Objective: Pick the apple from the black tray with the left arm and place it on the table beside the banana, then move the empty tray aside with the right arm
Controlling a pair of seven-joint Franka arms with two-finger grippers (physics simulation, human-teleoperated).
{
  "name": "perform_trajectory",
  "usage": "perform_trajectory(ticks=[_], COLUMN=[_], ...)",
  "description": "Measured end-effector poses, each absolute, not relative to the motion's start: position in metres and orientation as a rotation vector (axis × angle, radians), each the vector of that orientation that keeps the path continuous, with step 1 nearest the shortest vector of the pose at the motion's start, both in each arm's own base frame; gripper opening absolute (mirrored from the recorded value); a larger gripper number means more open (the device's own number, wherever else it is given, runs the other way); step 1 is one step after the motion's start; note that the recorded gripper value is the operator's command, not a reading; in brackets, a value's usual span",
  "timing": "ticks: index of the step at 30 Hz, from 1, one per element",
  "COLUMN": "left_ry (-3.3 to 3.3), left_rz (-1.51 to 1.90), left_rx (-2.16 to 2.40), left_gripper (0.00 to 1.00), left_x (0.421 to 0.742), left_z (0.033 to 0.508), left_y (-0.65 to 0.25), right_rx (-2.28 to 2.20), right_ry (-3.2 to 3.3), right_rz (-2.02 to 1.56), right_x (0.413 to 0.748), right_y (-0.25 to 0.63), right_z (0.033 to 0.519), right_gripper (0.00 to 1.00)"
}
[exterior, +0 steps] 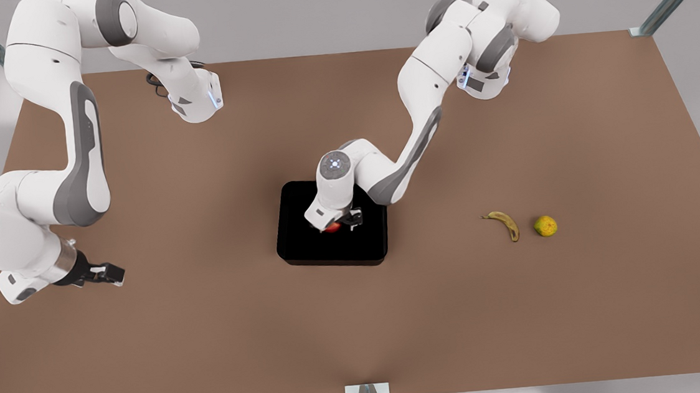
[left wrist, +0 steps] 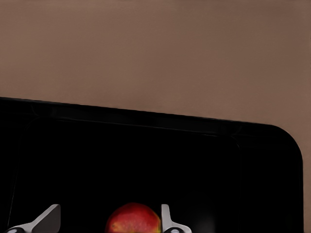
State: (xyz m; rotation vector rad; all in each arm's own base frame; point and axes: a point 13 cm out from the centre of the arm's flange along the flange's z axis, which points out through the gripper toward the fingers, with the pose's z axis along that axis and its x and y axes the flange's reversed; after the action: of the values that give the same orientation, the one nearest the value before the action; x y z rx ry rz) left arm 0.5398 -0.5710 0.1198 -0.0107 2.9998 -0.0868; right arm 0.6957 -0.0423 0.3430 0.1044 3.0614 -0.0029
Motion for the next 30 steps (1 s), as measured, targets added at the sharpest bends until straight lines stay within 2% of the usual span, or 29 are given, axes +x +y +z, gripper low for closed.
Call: perform_trajectory(ticks=[6,13,28,29,30], left_ry=[2.960,2.975,2.936,2.932,2.929], left_rz=[-0.085,-0.003,-0.036,-0.040,-0.043], left_rx=[-0.049,-0.087,-0.189,-0.194,-0.200], left_gripper=[1.00,1.00,1.00,0.89,0.68], left_x=[0.522,0.492,0.492,0.493,0.493], left_z=[0.109,0.073,0.043,0.043,0.044], left_y=[-0.592,-0.583,-0.583,-0.584,-0.584], right_rx=[0.070,0.020,-0.053,-0.055,-0.057], right_ry=[3.060,3.078,3.087,3.087,3.087], right_rz=[-0.009,-0.014,-0.016,-0.017,-0.017], right_x=[0.694,0.690,0.688,0.688,0.688], right_y=[-0.046,-0.053,-0.055,-0.056,-0.056], right_z=[0.356,0.355,0.353,0.353,0.353], right_gripper=[1.00,1.00,1.00,1.00,1.00])
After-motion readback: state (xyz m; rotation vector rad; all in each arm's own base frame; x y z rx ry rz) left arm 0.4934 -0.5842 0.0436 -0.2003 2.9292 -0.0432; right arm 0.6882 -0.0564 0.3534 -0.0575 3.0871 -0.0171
